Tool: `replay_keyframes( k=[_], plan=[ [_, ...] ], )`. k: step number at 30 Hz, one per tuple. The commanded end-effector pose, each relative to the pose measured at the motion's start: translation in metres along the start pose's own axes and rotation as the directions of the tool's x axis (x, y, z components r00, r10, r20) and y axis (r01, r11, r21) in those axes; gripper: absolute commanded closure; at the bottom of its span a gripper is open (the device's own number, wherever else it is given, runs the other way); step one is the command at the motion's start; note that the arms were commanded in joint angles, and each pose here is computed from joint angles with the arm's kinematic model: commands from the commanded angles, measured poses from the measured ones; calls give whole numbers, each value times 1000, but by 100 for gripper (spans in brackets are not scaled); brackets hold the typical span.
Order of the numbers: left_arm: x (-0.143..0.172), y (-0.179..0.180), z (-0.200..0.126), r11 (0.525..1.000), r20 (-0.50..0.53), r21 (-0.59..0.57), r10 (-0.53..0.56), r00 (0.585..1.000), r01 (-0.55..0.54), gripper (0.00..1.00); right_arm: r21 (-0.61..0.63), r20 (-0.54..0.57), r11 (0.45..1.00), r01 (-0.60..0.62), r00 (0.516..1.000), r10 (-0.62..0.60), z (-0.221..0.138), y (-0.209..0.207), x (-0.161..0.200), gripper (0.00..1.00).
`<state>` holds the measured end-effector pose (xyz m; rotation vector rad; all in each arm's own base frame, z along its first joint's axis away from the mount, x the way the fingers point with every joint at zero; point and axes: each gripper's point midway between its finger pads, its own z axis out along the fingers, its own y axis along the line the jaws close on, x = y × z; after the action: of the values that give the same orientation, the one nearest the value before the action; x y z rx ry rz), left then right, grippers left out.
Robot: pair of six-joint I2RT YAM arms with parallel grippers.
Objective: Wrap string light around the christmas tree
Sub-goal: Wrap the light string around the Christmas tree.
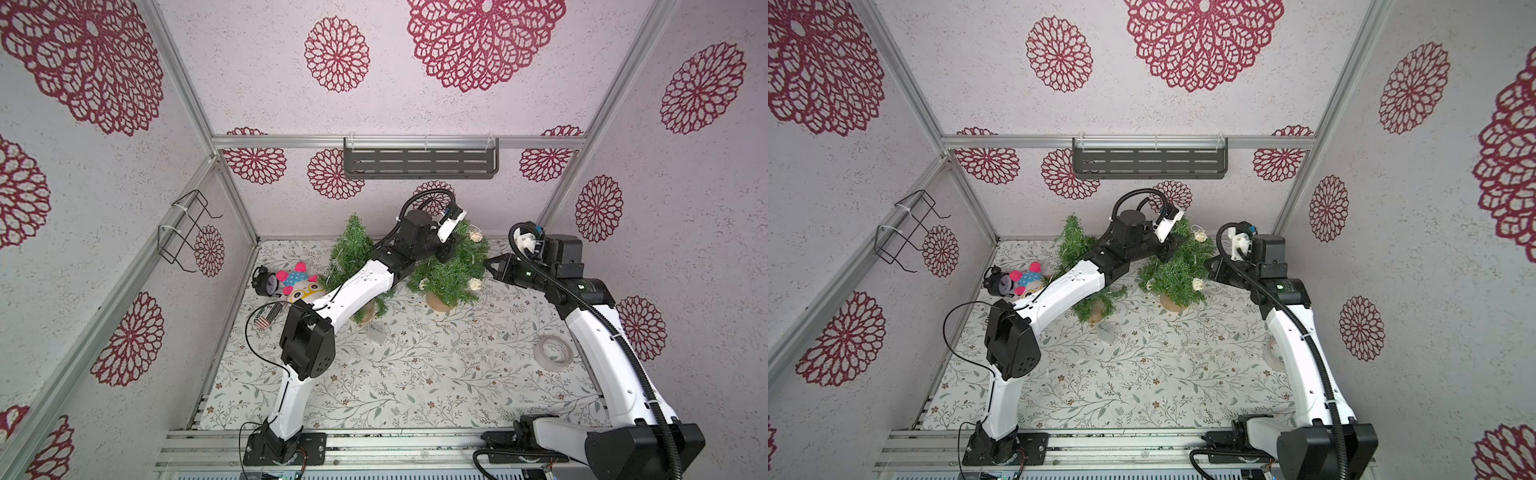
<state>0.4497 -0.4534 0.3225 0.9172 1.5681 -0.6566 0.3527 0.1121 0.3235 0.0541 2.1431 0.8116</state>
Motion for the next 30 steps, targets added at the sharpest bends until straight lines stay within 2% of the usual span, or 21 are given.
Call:
replay_keyframes(
  k=[1,8,11,12,13,19,26,30],
  plan=[
    [0,-8,-16,999,-33,42,-9,999,10,56,-40,63,999,11,998,-8,-4,10,-15,100],
    [-15,-11,-34,996,-13,81,-48,999,49,31,-45,84,999,-15,996,18,-2,7,-19,100],
    [-13,-12,-36,994,-21,93,-63,998,65,26,-49,89,998,-28,996,32,0,5,-19,100],
    [-11,-14,-36,993,-28,97,-66,997,69,25,-50,91,998,-34,995,39,0,3,-20,100],
    [-30,-15,-49,994,5,97,-58,998,57,25,-51,93,998,-39,995,43,1,3,-20,100],
    [-32,-22,-65,990,-10,110,-91,996,91,23,-80,114,994,-78,990,87,1,3,-25,100],
    [-7,-36,-100,987,-35,18,-159,987,160,24,-151,133,980,-126,980,147,-6,15,-27,100],
    [23,-76,-102,981,-32,27,-193,981,194,23,-179,150,972,-150,973,178,-12,20,-28,100]
  ],
)
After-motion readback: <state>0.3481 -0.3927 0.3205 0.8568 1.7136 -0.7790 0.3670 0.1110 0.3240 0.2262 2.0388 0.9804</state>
